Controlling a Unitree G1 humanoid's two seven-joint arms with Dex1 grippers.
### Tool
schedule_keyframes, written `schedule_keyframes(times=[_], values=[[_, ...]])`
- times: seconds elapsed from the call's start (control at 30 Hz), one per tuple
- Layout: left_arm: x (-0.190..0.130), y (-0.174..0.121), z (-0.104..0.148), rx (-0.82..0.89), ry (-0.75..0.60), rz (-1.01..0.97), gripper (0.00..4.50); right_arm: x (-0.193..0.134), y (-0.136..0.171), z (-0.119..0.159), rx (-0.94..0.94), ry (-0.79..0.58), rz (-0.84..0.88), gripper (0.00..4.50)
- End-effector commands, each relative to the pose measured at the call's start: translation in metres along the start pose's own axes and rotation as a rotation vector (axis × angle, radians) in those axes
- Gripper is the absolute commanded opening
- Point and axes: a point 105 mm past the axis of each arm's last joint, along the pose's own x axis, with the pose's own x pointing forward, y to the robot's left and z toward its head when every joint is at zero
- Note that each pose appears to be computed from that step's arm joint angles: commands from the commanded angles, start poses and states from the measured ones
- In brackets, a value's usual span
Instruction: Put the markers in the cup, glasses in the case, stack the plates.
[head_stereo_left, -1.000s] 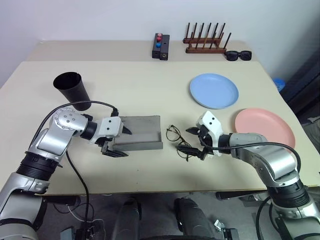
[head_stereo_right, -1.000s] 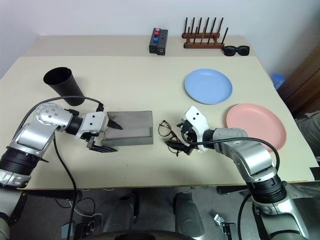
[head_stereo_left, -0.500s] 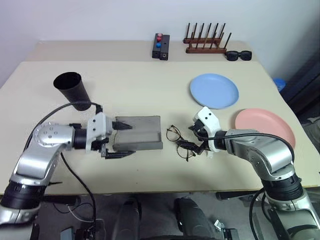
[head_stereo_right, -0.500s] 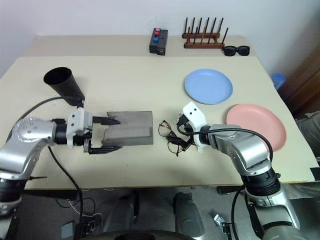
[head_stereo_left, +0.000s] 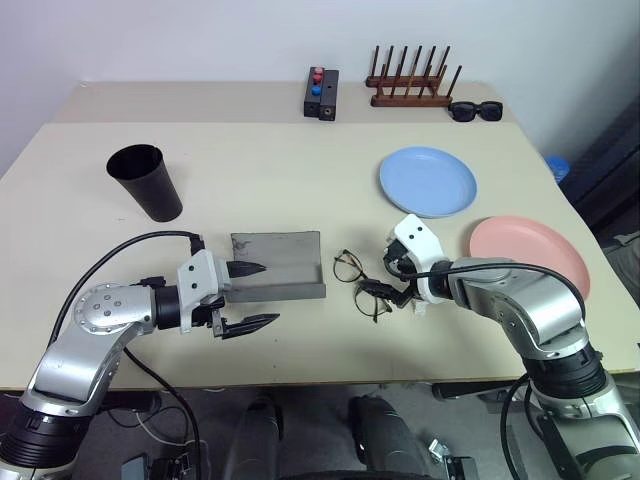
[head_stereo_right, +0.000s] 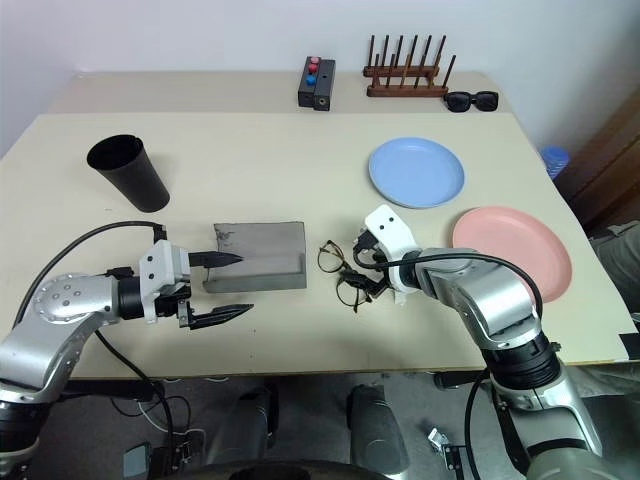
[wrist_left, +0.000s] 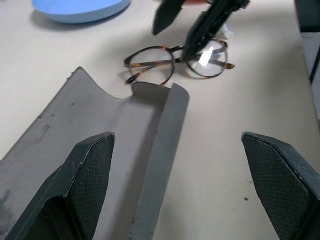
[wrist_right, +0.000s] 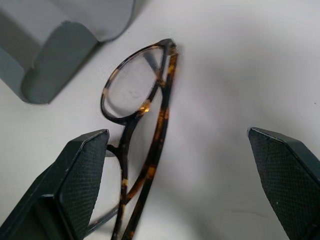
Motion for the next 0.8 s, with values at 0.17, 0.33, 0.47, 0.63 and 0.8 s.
schedule_keyframes(times=[0.17, 0.33, 0.47, 0.63, 0.8], values=[[0.005, -0.004, 0.012, 0.031, -0.045, 0.0, 4.21, -0.005, -0.008, 0.009, -0.06, -0.022, -0.064, 2.13], [0.006, -0.005, 0.012, 0.028, -0.047, 0.0, 4.21, -0.005, -0.009, 0.012, -0.084, -0.028, -0.067, 0.02], [0.007, -0.006, 0.012, 0.024, -0.048, 0.005, 4.21, -0.005, -0.003, 0.019, -0.14, -0.063, -0.038, 0.02], [0.006, -0.005, 0.011, 0.02, -0.045, 0.014, 4.21, -0.005, -0.002, 0.022, -0.198, -0.076, -0.03, 0.02], [0.002, 0.0, 0.01, 0.016, -0.04, 0.044, 4.21, -0.006, 0.001, 0.039, -0.26, -0.136, 0.01, 0.02]])
